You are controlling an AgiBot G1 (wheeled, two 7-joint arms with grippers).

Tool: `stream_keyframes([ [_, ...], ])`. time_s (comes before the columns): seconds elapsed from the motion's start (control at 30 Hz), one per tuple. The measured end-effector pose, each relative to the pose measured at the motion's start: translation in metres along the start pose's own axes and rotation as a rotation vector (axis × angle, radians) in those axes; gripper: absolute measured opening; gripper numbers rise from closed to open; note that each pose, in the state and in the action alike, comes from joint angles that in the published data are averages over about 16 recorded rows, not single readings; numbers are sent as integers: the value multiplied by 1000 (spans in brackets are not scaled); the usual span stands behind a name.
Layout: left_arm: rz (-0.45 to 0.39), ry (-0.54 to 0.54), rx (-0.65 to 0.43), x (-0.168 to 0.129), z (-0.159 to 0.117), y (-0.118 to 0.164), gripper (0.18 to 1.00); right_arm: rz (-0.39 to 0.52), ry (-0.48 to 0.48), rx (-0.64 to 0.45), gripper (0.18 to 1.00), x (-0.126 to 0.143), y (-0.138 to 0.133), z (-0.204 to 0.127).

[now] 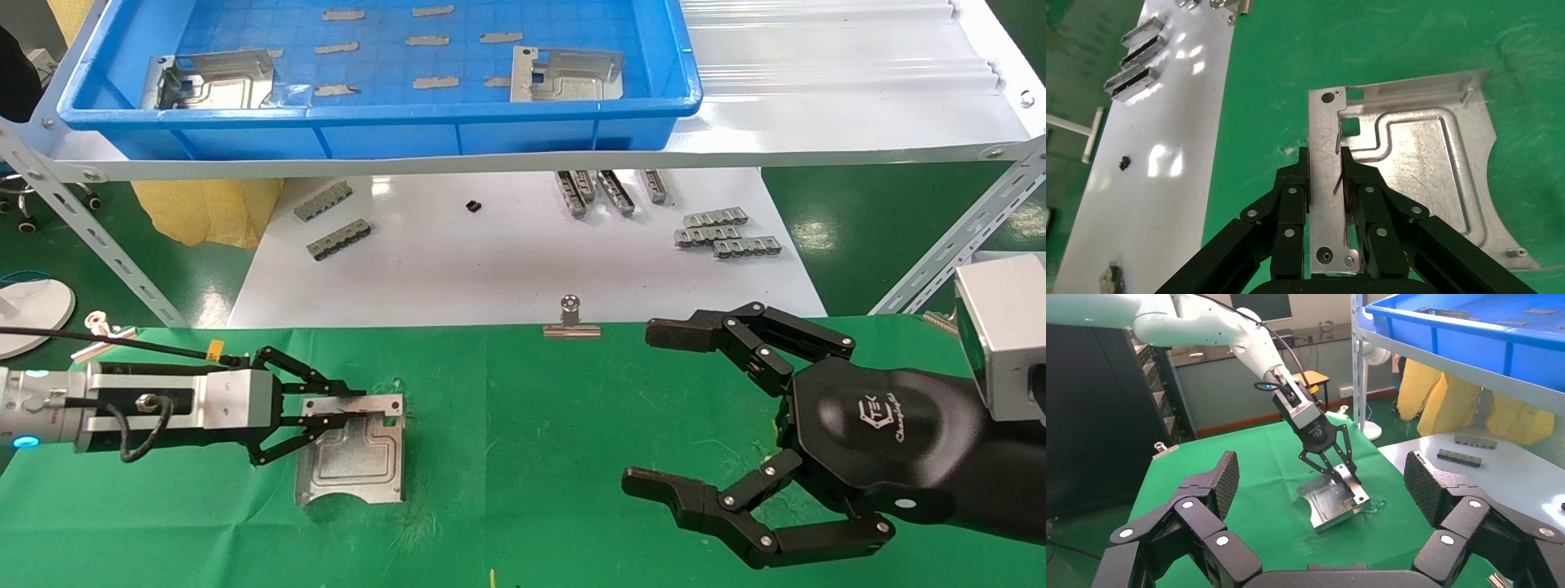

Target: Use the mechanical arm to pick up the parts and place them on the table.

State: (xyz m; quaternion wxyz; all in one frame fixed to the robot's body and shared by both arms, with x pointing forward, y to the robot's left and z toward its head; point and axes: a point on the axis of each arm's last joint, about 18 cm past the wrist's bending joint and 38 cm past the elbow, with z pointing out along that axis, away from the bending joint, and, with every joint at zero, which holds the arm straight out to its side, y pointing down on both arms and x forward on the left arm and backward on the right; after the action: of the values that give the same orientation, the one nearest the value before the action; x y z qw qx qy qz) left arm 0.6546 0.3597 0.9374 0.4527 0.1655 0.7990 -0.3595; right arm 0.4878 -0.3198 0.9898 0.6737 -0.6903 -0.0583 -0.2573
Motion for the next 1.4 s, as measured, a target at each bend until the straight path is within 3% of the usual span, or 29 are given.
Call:
stream_keyframes([
  [0.23,-39,-14,30,2,-9,-1,332,0,0,0,1000,0,0,0],
  [0.47,-190,-58,82,6,-25,-1,422,0,0,0,1000,0,0,0],
  [0.73,-332,-105,115,8,-34,3,588,0,0,0,1000,0,0,0],
  [1.2,-337,-111,155,6,-33,-4,880,0,1,0,1000,0,0,0],
  [1.4,-358,-119,204,4,-34,-14,952,0,1,0,1000,0,0,0],
])
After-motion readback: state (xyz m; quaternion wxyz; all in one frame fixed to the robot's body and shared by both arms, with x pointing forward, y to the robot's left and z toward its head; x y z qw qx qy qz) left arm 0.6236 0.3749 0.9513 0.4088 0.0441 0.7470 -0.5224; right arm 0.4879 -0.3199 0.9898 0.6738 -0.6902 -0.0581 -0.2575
